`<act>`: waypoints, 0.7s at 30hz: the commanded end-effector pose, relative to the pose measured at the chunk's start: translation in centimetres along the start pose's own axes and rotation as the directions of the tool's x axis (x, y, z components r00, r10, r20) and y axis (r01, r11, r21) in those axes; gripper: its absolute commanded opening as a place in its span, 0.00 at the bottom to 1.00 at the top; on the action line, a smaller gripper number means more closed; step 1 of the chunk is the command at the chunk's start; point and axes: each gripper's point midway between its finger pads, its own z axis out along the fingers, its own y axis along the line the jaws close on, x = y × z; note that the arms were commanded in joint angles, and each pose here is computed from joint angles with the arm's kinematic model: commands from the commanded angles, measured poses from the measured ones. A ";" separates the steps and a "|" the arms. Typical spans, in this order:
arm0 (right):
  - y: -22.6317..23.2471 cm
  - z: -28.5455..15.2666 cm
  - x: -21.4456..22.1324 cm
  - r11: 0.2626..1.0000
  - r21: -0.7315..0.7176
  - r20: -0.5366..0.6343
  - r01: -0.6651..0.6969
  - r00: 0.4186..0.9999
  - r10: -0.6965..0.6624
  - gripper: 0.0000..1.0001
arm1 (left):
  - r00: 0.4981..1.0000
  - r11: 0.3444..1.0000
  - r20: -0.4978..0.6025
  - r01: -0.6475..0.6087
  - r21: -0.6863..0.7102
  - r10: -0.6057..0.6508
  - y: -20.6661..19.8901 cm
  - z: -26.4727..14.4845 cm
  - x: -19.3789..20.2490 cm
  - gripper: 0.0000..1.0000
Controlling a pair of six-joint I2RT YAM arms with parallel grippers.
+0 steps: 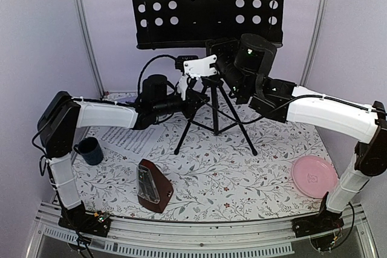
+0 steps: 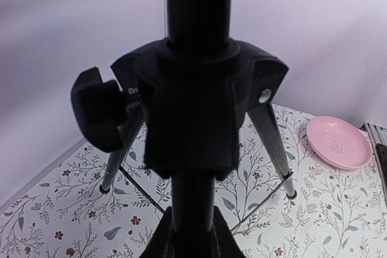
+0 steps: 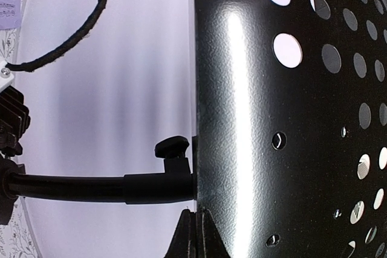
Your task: Set up the instrument practice props
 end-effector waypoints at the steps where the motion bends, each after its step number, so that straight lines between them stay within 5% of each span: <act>1: -16.9 -4.5 7.8 0.855 0.447 -0.038 -0.264 0.949 0.313 0.00 | 0.992 1.000 -0.120 0.022 0.000 -0.022 -0.4 1.0 4.2 0.00; 10: -16.4 -5.7 10.7 0.857 0.457 -0.119 -0.237 0.939 0.323 0.00 | 0.978 1.000 -0.209 -0.005 0.024 0.010 -0.2 4.4 5.0 0.00; 21: -9.0 -6.8 14.1 0.894 0.353 -0.210 -0.275 0.908 0.362 0.00 | 0.962 0.999 -0.274 0.006 0.039 0.005 -0.5 5.1 6.8 0.00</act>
